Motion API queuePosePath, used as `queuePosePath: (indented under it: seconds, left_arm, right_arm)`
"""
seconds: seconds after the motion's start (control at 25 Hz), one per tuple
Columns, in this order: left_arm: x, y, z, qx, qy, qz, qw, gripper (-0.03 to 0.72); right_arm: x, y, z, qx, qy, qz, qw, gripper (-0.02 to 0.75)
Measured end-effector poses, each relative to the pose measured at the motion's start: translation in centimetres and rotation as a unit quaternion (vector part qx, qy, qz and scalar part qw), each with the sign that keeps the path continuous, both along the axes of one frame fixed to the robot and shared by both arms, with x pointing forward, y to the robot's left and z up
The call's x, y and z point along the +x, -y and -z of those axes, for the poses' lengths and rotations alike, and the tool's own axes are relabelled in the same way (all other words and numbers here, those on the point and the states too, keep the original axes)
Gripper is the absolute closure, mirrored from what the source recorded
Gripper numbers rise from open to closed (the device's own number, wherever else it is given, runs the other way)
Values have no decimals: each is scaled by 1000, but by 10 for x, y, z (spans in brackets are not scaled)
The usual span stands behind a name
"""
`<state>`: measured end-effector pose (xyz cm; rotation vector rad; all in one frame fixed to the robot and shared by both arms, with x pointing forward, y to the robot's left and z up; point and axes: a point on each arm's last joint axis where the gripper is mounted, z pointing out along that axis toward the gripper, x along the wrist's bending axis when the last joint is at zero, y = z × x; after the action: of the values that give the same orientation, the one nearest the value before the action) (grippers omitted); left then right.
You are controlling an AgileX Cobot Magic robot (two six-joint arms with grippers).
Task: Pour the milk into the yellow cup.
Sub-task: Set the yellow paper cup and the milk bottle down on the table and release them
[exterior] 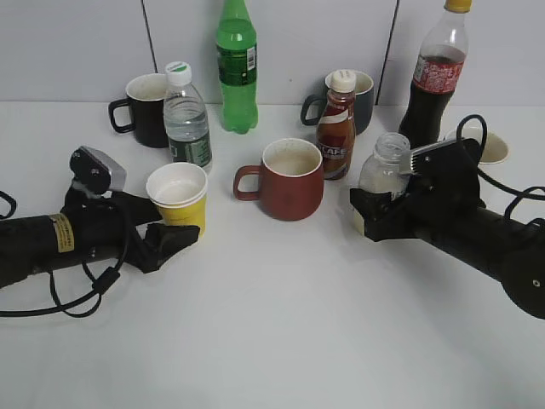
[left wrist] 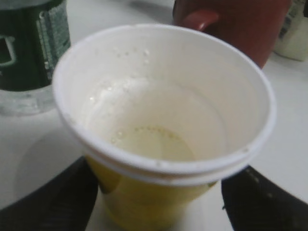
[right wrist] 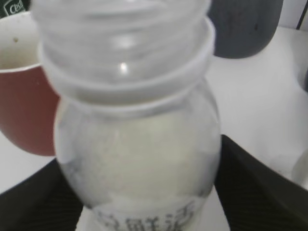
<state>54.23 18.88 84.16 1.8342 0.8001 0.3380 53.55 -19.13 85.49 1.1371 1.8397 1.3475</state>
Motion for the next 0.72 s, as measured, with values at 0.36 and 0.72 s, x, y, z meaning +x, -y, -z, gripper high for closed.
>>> queuePosePath:
  seconds: [0.36, 0.72]
  left_arm:
    - [-10, -12, -20, 89, -20, -23, 996, 92]
    - [-27, -31, -52, 139, -50, -105, 983, 99]
  right_arm:
    - [-20, 8, -15, -28, -44, 8, 999, 152]
    - [-36, 9, -45, -12, -126, 0, 992, 152]
